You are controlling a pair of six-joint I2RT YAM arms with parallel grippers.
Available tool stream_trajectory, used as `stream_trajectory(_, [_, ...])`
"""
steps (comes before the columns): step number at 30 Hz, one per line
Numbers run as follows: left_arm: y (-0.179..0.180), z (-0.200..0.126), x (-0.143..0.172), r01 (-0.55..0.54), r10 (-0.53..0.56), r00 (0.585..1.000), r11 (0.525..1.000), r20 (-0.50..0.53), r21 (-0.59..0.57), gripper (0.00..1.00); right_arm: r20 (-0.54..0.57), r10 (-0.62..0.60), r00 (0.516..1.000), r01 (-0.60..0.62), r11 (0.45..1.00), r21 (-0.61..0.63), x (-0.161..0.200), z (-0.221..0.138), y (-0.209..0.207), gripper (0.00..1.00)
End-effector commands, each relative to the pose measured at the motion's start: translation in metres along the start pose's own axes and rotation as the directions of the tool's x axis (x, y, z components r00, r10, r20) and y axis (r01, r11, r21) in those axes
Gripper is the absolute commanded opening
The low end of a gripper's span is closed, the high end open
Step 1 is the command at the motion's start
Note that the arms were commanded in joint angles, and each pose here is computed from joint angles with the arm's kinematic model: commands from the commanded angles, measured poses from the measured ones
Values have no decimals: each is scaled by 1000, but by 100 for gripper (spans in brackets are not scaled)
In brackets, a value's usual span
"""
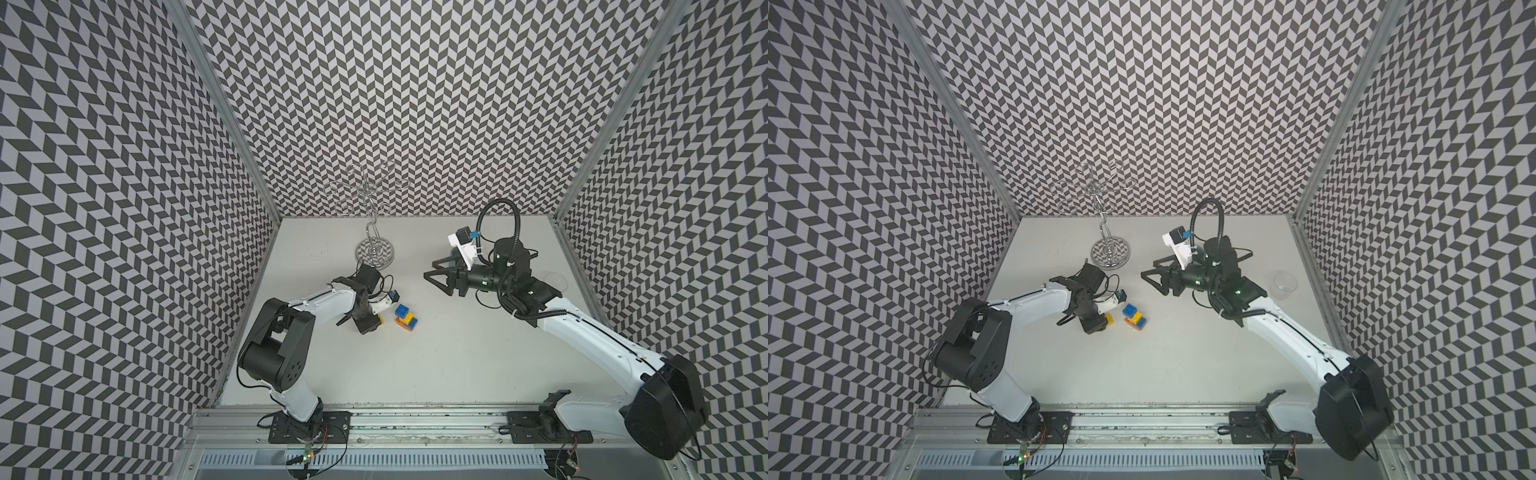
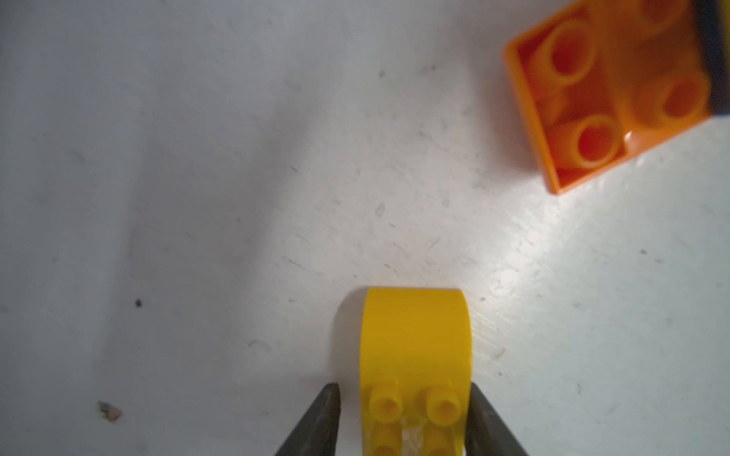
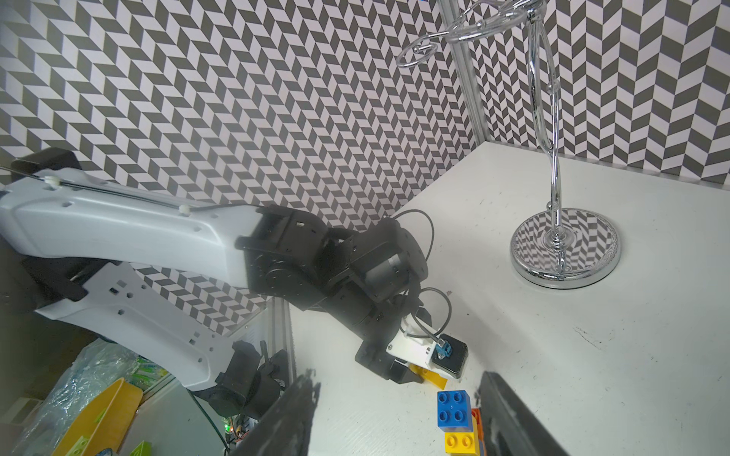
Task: Assemble the letter s with lego
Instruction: Pick up the lego brick from the center of the board.
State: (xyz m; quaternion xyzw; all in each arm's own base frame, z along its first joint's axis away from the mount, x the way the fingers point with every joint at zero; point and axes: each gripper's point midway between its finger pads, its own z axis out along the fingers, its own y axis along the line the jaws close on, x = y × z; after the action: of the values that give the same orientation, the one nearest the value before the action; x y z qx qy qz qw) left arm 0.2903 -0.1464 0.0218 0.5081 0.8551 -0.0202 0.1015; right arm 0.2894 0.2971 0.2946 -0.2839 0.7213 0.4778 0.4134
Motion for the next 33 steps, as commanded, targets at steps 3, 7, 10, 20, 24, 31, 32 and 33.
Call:
stream_trajectory(3, [-1, 3, -2, 4, -3, 1000, 999, -12, 34, 44, 21, -41, 999, 41, 999, -5, -4, -2, 2, 67])
stream_trajectory(7, [-6, 2, 3, 4, -4, 1000, 999, -10, 41, 44, 21, -42, 999, 42, 999, 5, -4, -2, -1, 67])
stream_trajectory(10, [-7, 0, 5, 3, -3, 1000, 999, -8, 35, 39, 20, -41, 999, 40, 999, 3, -3, -2, -1, 67])
stream_trajectory(20, [-10, 1, 4, 13, -14, 1000, 998, 5, 62, 23, 15, -46, 999, 46, 999, -3, -2, -2, -1, 66])
stream_trajectory(24, [1, -18, -16, 37, -44, 995, 996, 93, 77, 15, 9, -103, 995, 102, 995, 9, 0, -5, 0, 66])
stream_trajectory(31, [43, -80, -49, 146, -159, 926, 987, 343, 63, 11, -81, -235, 969, 235, 972, 1, 58, -9, -13, 66])
stream_trajectory(32, [48, -91, -53, 151, -159, 915, 987, 371, 50, 12, -85, -230, 970, 231, 973, 7, 67, -10, -16, 67])
stream_trajectory(33, [53, -100, -57, 152, -153, 908, 988, 390, 35, 12, -83, -236, 968, 237, 971, 6, 74, -11, -17, 67])
